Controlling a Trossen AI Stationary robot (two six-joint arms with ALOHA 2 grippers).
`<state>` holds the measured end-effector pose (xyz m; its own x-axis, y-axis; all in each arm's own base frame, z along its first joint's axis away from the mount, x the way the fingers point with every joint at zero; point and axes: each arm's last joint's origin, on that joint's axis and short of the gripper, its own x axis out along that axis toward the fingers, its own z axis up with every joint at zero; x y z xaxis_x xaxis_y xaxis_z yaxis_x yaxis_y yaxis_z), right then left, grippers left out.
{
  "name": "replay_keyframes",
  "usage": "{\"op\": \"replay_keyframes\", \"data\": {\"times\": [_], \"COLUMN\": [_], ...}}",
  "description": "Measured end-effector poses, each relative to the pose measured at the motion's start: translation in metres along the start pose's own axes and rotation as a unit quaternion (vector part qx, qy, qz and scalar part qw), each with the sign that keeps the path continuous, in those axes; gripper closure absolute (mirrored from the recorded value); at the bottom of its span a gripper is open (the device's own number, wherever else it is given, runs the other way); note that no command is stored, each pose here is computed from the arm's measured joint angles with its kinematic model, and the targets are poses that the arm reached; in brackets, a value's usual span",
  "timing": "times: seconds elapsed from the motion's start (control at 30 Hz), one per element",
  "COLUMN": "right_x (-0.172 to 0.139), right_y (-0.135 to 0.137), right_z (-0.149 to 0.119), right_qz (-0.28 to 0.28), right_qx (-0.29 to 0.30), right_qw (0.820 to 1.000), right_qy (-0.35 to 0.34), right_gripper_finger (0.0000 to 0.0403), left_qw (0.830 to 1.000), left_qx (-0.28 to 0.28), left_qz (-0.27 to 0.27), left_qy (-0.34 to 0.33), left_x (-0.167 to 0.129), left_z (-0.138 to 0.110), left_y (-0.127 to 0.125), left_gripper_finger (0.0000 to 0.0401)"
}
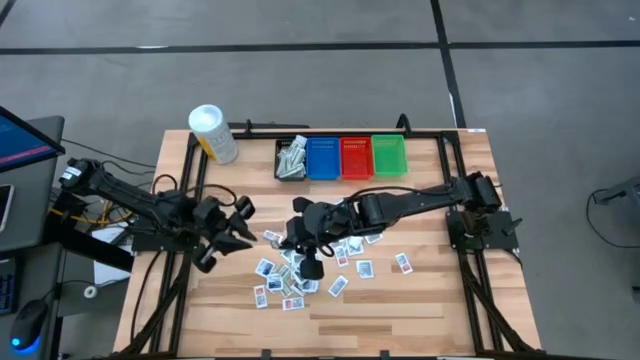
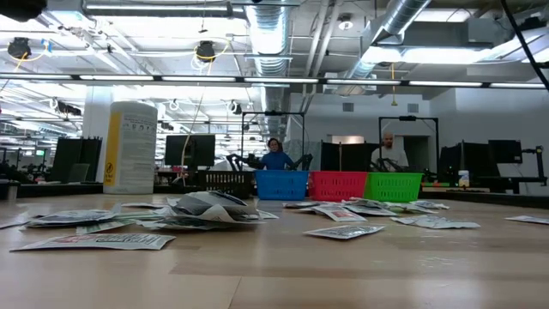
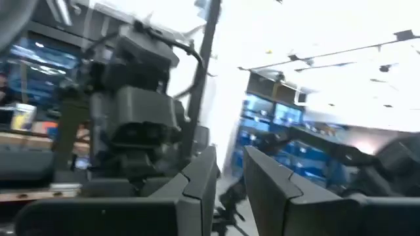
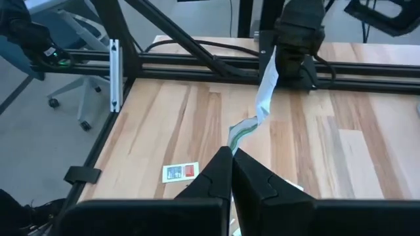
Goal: Pick & Place First Aid Supplies
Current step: Put the green bandage pack in the black bin
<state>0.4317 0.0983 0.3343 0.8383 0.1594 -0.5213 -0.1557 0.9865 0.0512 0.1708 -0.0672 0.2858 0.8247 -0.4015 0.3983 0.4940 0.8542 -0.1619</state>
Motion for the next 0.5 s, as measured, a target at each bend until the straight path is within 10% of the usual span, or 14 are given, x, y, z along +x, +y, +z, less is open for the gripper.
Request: {"op": "replay_keyframes", "data": {"times": [0.5], "right_x": [0.000], "right_y": [0.001], "right_z": [0.004], "right_qz": [-0.036], "right_qx": [-0.007], "right_qw": [0.999], "right_qy": [-0.026], "right_gripper_finger": [0.0403], "left_qw": [0.983], "left_qx": [-0.014], "left_qz": [0.041], "left_qy": [0.177], "left_x": [-0.003], "left_z": [-0.038], "left_y": [0.008], "left_gripper_finger": [0.0325]}}
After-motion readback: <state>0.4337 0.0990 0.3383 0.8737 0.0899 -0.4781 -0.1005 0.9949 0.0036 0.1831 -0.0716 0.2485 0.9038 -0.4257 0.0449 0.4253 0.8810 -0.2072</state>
